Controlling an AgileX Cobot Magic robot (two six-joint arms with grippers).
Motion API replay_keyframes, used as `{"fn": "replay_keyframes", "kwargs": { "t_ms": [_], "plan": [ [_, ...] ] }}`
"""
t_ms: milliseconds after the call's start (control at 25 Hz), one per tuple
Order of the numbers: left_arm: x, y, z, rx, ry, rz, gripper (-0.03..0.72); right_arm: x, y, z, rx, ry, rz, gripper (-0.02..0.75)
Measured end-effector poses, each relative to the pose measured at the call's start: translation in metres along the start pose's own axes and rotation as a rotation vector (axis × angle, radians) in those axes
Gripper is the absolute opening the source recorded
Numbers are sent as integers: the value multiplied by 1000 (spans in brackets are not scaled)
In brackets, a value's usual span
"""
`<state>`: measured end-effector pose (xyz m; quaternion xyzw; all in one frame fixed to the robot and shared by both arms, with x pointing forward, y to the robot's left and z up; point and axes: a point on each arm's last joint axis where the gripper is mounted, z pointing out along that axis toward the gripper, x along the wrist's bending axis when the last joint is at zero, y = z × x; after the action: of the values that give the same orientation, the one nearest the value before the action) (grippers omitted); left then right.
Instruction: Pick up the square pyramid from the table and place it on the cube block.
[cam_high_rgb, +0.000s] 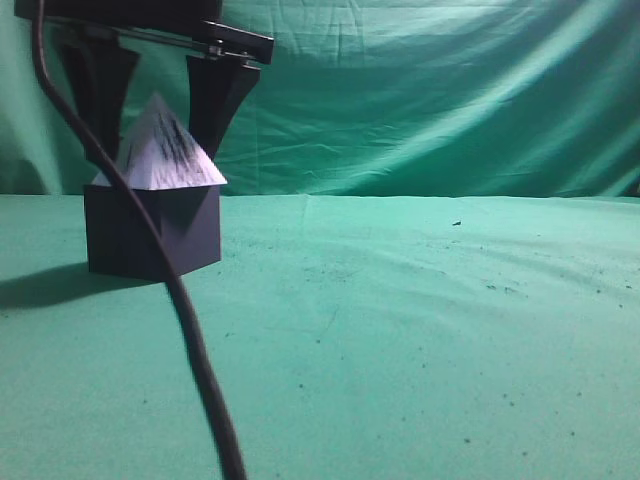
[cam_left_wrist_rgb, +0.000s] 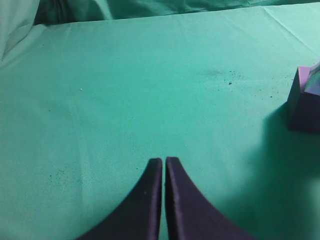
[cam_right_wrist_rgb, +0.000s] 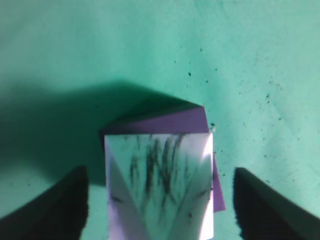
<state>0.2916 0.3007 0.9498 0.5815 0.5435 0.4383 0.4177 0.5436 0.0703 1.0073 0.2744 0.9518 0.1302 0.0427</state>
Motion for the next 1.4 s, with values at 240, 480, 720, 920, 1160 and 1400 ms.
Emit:
{"fn": "replay_keyframes", "kwargs": {
  "t_ms": [240, 480, 720, 920, 1160, 1400],
  "plan": [
    [0, 0, 0, 0, 0, 0, 0, 0, 6, -17, -68, -9, -1, 610],
    [0, 0, 0, 0, 0, 0, 0, 0, 13, -75, -172, -19, 27, 494],
    [0, 0, 0, 0, 0, 0, 0, -4, -2, -158, -330, -53, 46, 65],
    [0, 0, 0, 0, 0, 0, 0, -16, -35, -207, -386, -84, 87, 0],
    [0, 0, 0, 0, 0, 0, 0, -17, -93, -203, -256, -83, 143, 0],
    [0, 0, 0, 0, 0, 0, 0, -6, -148, -186, -292, -74, 229, 0]
  ]
}}
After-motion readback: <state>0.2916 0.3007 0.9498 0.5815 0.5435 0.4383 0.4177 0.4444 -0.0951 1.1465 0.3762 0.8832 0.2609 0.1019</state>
